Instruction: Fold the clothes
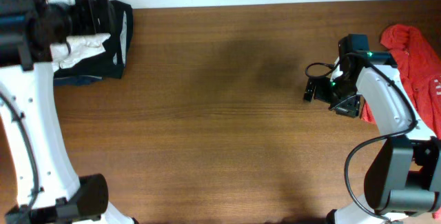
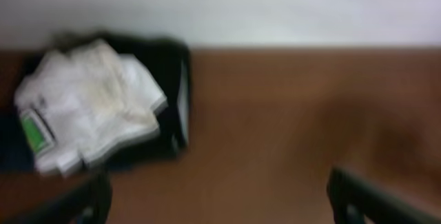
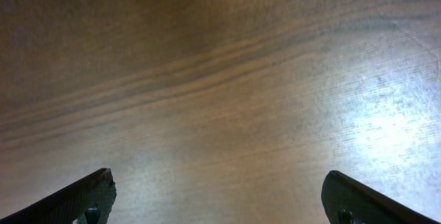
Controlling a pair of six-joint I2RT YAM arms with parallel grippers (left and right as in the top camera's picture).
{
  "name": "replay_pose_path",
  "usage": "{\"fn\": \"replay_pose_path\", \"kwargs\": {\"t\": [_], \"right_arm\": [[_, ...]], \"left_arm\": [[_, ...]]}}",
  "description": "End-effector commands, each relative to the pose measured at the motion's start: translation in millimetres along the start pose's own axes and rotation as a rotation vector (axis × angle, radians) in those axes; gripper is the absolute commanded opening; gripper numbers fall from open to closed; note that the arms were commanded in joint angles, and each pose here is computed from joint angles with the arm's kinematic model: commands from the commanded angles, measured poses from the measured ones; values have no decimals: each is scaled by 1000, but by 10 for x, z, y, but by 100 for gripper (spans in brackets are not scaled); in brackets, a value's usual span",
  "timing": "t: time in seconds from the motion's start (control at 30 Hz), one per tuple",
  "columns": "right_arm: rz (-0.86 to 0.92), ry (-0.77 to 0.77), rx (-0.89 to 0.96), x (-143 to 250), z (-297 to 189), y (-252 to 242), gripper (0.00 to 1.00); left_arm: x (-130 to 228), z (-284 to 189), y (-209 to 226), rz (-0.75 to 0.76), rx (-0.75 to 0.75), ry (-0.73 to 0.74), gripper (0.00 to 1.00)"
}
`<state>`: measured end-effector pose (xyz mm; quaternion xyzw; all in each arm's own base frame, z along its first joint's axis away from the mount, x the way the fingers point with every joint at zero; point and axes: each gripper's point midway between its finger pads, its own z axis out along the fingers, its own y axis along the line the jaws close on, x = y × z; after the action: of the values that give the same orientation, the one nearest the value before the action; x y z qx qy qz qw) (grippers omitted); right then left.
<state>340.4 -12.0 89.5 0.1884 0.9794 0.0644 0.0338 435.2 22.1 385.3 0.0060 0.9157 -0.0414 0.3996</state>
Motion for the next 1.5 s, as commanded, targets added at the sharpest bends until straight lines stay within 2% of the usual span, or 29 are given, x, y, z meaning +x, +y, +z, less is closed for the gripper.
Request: {"fn": "replay_pose_path", "kwargs": {"t": [0.0, 0.03, 0.17, 0.3, 0.37, 0.57, 0.63, 0.73, 0.77, 0.83, 0.87, 0.93, 1.13, 1.2, 1.27, 1.3, 1.47], "right_arm": [[3, -5, -7, 5, -32, 12, 99], [3, -5, -7, 5, -32, 12, 99], [3, -5, -7, 5, -32, 12, 99], [3, -5, -7, 6, -32, 12, 99], [3, -5, -7, 5, -32, 12, 99], [3, -5, -7, 5, -32, 12, 99], [3, -5, -7, 5, -32, 12, 99], [3, -5, -7, 6, -32, 12, 99], [3, -5, -7, 5, -32, 12, 99], [3, -5, -7, 5, -32, 12, 99], [3, -5, -7, 6, -32, 12, 99], [3, -5, -7, 6, -32, 12, 99], [3, -5, -7, 5, -32, 12, 99], [3, -5, -7, 6, -32, 12, 99], [3, -5, -7, 5, -32, 12, 99], [3, -5, -7, 5, -32, 12, 99], [3, -5, -7, 5, -32, 12, 99]], "left_arm": [[621, -223, -329, -7, 103, 235, 99], [786, -285, -389, 17, 117, 301, 99], [1194, -624, -544, 56, 123, 355, 99], [2093, -939, -690, 24, 197, 480, 99], [2290, -980, -687, 21, 196, 505, 99], [2362, -1000, -693, 18, 200, 510, 99], [2341, -918, -778, 0, 253, 506, 99], [2295, -771, -829, 18, 288, 376, 99], [2439, -653, -814, 40, 284, 283, 99], [2608, -553, -802, 61, 282, 191, 99], [2811, -492, -793, 82, 279, 99, 99], [2960, -454, -748, 114, 250, -37, 99], [2897, -113, -701, 190, 227, -440, 99], [2857, -18, -618, 106, 217, -566, 99], [2881, 73, -477, -9, 189, -620, 99], [2905, 107, -446, -5, 177, -660, 99], [2938, 150, -256, -42, 74, -684, 99]]}}
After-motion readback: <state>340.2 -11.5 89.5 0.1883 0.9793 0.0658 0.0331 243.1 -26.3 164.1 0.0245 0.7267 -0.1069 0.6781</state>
